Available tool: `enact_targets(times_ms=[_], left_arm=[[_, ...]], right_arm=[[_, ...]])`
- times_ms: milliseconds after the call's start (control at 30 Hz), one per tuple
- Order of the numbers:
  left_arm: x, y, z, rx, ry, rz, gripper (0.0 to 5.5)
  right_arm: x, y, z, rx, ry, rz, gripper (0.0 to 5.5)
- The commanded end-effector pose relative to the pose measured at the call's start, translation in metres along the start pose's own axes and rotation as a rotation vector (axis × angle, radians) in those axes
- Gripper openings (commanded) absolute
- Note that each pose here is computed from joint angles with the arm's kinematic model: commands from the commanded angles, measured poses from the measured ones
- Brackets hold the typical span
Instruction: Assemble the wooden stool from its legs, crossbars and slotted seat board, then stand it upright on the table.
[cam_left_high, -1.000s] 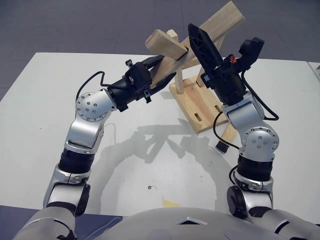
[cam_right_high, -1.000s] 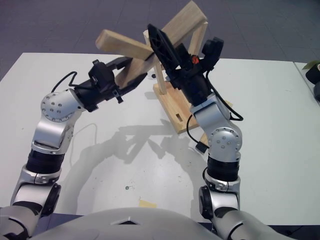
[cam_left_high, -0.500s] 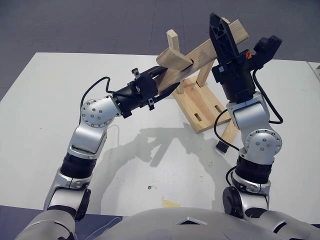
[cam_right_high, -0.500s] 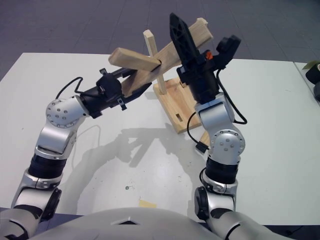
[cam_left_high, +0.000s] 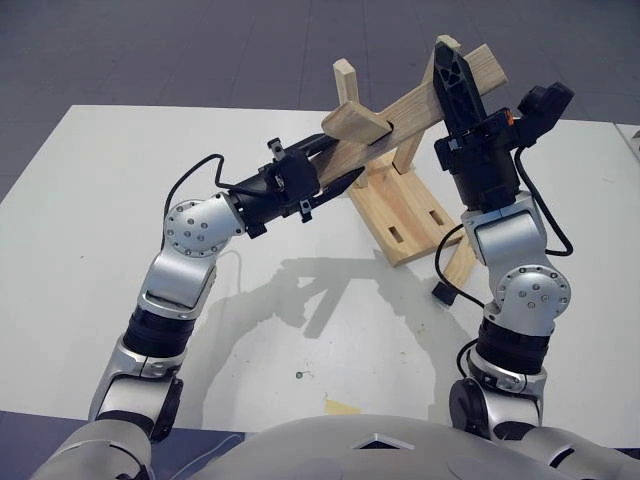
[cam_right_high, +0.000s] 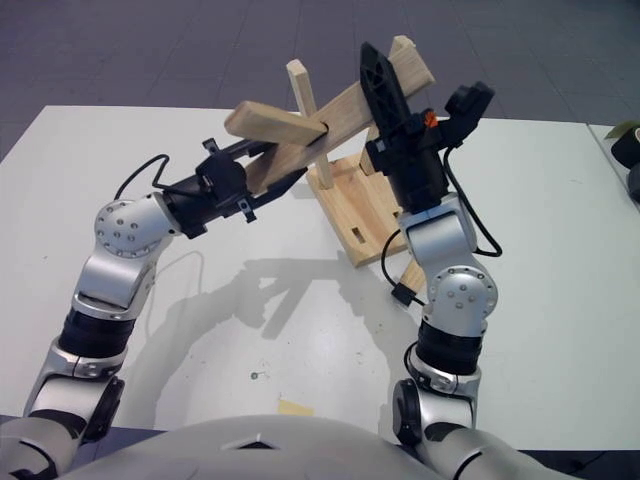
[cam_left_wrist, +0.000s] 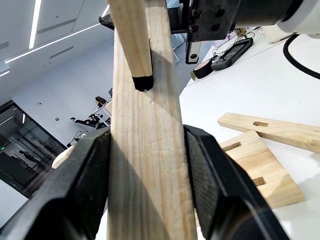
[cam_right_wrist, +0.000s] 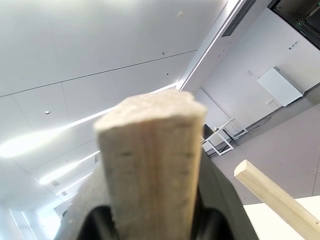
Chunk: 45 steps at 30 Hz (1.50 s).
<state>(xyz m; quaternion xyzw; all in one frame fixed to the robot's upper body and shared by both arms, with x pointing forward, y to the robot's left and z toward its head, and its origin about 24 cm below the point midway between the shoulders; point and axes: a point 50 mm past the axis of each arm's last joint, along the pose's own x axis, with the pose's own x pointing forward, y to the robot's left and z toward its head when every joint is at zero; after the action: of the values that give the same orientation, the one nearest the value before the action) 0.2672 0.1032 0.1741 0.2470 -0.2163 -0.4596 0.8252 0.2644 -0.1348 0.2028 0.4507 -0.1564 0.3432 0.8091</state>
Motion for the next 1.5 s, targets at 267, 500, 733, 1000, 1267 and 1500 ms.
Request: enact_targets(times_ms=[267, 500, 733, 1000, 1267, 1500], left_arm=[[-0.021, 0.034, 0.005, -0.314, 0.017, 0.064, 3.98], [-0.042, 0.079, -0.019, -0.382, 0.098, 0.558, 5.24], [-0.04, 0.07, -0.025, -0.355, 0.141, 0.565, 5.4], [-0.035, 0.063, -0.029, -0.356, 0.155, 0.526, 5.4], [-0.032, 0.058, -0.032, -0.356, 0.163, 0.496, 5.4], [-0.03, 0.055, -0.034, -0.369, 0.164, 0.49, 5.4]], right_arm=[[-0.018, -0.028, 0.052, -0.231, -0.109, -0.153, 1.03], [-0.066, -0.065, 0.089, -0.512, 0.035, -0.339, 1.03], [-0.083, -0.085, 0.083, -0.664, 0.251, -0.361, 1.03], [-0.075, -0.081, 0.106, -0.643, 0.127, -0.341, 1.03], [-0.065, -0.09, 0.11, -0.653, 0.142, -0.339, 1.03], [-0.065, -0.106, 0.102, -0.66, 0.215, -0.348, 1.03]])
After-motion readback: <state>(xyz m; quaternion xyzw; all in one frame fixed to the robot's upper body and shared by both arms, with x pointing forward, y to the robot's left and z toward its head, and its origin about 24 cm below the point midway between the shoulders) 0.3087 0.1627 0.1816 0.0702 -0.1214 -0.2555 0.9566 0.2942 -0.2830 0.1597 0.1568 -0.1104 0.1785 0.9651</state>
